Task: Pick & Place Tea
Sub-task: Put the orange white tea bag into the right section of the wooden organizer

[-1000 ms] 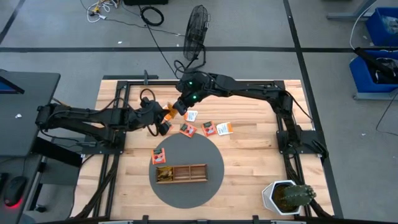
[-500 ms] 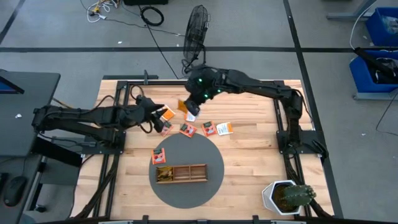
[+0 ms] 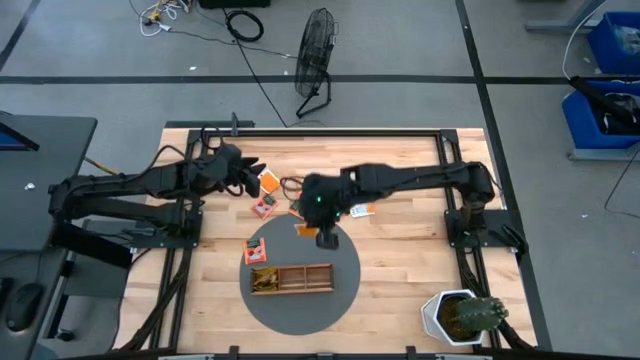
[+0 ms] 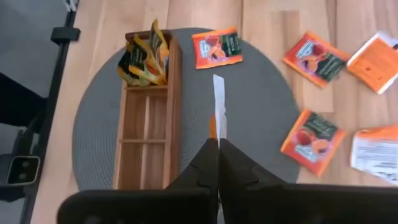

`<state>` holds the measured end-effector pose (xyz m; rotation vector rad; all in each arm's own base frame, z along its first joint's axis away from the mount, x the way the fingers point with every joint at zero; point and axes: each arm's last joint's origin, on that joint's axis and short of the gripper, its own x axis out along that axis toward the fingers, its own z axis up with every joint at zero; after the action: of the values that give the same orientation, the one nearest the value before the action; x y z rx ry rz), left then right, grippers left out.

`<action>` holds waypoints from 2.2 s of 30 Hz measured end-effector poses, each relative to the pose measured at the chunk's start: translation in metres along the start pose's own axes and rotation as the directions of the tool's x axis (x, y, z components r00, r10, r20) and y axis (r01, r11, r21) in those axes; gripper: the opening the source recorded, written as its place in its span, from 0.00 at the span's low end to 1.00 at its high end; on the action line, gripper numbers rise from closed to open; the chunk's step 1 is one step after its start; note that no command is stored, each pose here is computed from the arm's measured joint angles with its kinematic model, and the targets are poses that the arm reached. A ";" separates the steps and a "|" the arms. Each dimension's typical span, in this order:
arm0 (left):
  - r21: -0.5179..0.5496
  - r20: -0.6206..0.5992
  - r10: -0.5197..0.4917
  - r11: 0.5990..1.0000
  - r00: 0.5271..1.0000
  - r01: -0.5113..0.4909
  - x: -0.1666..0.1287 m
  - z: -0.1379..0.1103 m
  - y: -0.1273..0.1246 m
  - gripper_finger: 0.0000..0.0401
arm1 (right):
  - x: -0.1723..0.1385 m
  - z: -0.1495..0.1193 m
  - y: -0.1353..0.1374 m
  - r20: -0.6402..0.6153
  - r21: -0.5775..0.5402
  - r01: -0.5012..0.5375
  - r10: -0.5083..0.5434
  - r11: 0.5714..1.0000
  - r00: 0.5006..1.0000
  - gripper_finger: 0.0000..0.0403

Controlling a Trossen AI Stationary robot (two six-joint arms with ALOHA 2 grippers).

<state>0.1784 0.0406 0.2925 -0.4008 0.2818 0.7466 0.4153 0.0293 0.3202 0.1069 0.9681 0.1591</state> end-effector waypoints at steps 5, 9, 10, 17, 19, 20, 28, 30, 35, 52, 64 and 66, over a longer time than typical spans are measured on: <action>-0.010 -0.016 -0.014 1.000 1.000 0.014 0.002 0.001 0.003 0.39 | 0.022 -0.010 0.021 0.005 0.041 -0.019 0.019 0.999 1.000 0.00; -0.010 -0.057 -0.051 0.999 0.997 0.051 0.003 0.000 0.004 0.39 | 0.033 -0.018 0.036 0.008 0.055 -0.006 0.005 0.998 1.000 0.00; -0.008 -0.069 -0.058 0.998 0.996 0.058 0.003 -0.001 0.004 0.39 | 0.036 -0.020 0.040 0.008 0.063 -0.005 0.004 0.998 1.000 0.00; -0.022 -0.166 -0.129 0.992 0.978 0.127 0.002 -0.007 0.004 0.39 | 0.040 -0.028 0.063 -0.002 0.042 0.060 -0.060 0.997 0.998 0.00; -0.028 -0.183 -0.155 0.988 0.971 0.152 0.002 -0.007 0.003 0.39 | 0.040 -0.031 0.070 -0.007 0.046 0.095 -0.095 0.994 0.995 0.00; -0.030 -0.190 -0.167 0.986 0.967 0.164 0.002 -0.007 0.003 0.39 | 0.041 -0.032 0.074 -0.006 0.045 0.107 -0.107 0.993 0.994 0.00; -0.143 -0.286 -0.337 0.941 0.897 0.307 0.000 -0.010 -0.002 0.39 | 0.040 -0.044 0.113 0.014 0.011 0.152 -0.152 0.988 0.988 0.00; -0.200 -0.311 -0.382 0.921 0.870 0.333 -0.001 -0.011 -0.004 0.39 | 0.043 -0.046 0.120 0.015 0.014 0.159 -0.159 0.987 0.987 0.00; -0.257 -0.338 -0.432 0.897 0.836 0.359 -0.005 -0.015 -0.011 0.39 | 0.056 -0.051 0.131 0.016 0.006 0.176 -0.176 0.984 0.984 0.00; -0.227 -0.353 -0.456 0.889 0.817 0.398 -0.010 -0.019 -0.017 0.39 | 0.098 -0.065 0.133 -0.092 -0.060 0.146 -0.151 0.987 0.984 0.00; -0.208 -0.332 -0.468 0.883 0.819 0.421 -0.010 -0.017 -0.019 0.39 | 0.106 -0.069 0.132 -0.123 -0.090 0.132 -0.143 0.987 0.982 0.00; -0.208 -0.328 -0.471 0.881 0.819 0.424 -0.010 -0.017 -0.019 0.39 | 0.107 -0.069 0.132 -0.131 -0.095 0.134 -0.146 0.986 0.981 0.02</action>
<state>0.1828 0.0144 0.2862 -0.7042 0.4770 0.2138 0.4062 0.1798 0.2155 -0.0524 1.1011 0.0787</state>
